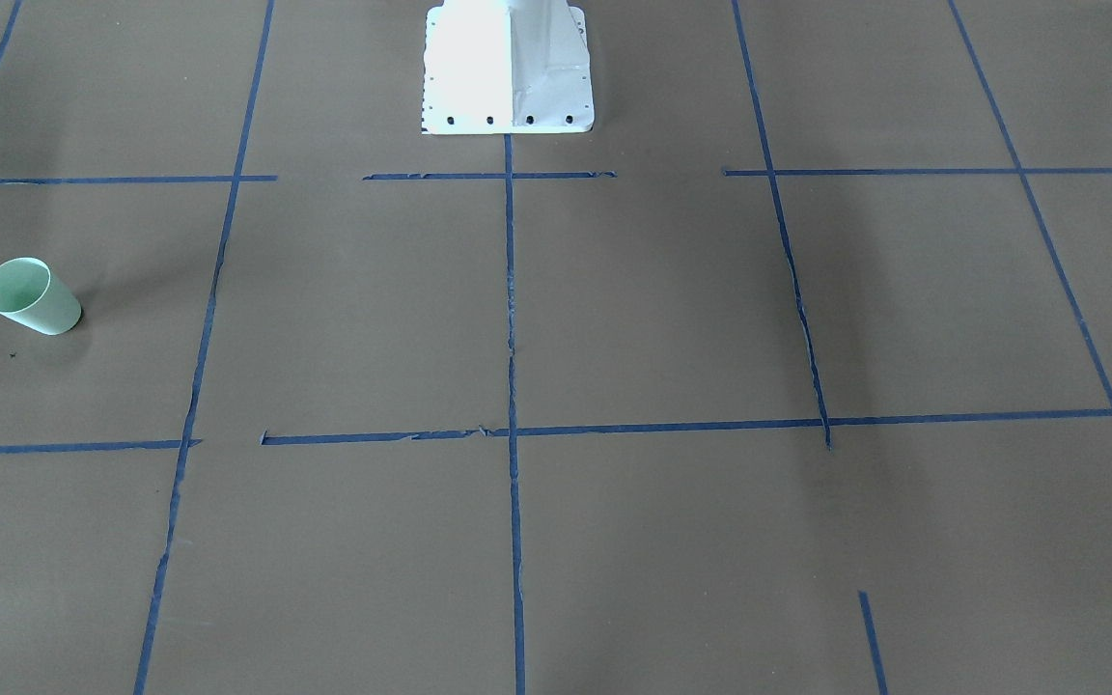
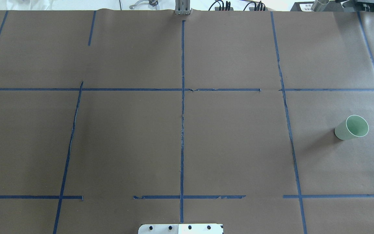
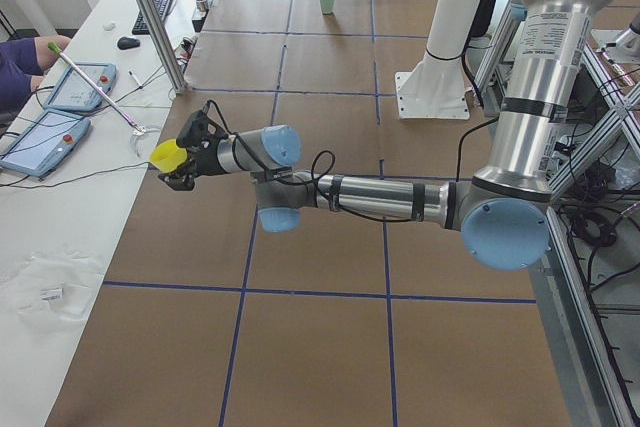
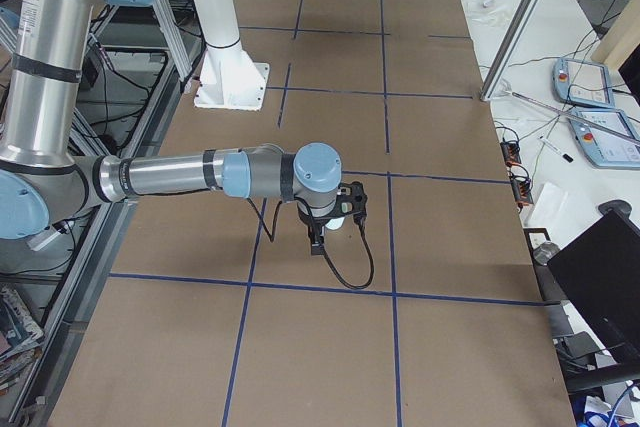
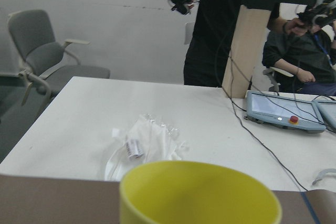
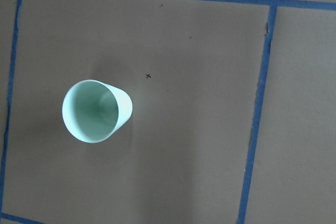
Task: Transfer and stack yellow cup on green cup
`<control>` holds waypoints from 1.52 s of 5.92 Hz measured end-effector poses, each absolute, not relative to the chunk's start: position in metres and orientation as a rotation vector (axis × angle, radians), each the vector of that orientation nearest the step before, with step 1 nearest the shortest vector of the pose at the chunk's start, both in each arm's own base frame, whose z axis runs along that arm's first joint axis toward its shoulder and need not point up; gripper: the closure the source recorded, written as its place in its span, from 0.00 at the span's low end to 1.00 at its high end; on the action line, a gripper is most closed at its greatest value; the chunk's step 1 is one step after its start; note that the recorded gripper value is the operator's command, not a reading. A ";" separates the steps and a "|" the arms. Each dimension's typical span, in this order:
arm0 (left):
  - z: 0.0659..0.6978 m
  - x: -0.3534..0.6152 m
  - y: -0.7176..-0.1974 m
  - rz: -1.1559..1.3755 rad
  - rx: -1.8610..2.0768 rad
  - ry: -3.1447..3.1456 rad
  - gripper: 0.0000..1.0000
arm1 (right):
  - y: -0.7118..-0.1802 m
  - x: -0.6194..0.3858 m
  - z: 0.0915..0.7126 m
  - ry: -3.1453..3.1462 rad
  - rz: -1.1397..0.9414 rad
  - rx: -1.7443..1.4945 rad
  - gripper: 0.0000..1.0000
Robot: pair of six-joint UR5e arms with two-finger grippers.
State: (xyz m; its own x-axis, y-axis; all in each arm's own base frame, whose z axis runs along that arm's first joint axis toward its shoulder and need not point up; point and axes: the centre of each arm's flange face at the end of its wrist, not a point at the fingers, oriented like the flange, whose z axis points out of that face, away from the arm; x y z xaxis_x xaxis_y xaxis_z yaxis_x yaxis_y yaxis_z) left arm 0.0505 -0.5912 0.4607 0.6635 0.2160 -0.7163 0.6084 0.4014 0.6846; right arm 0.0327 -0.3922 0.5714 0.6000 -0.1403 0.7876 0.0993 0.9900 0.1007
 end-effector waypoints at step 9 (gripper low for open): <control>0.158 0.545 -0.500 -0.585 1.262 0.691 0.63 | -0.541 -0.120 0.318 -0.887 -0.109 0.012 0.00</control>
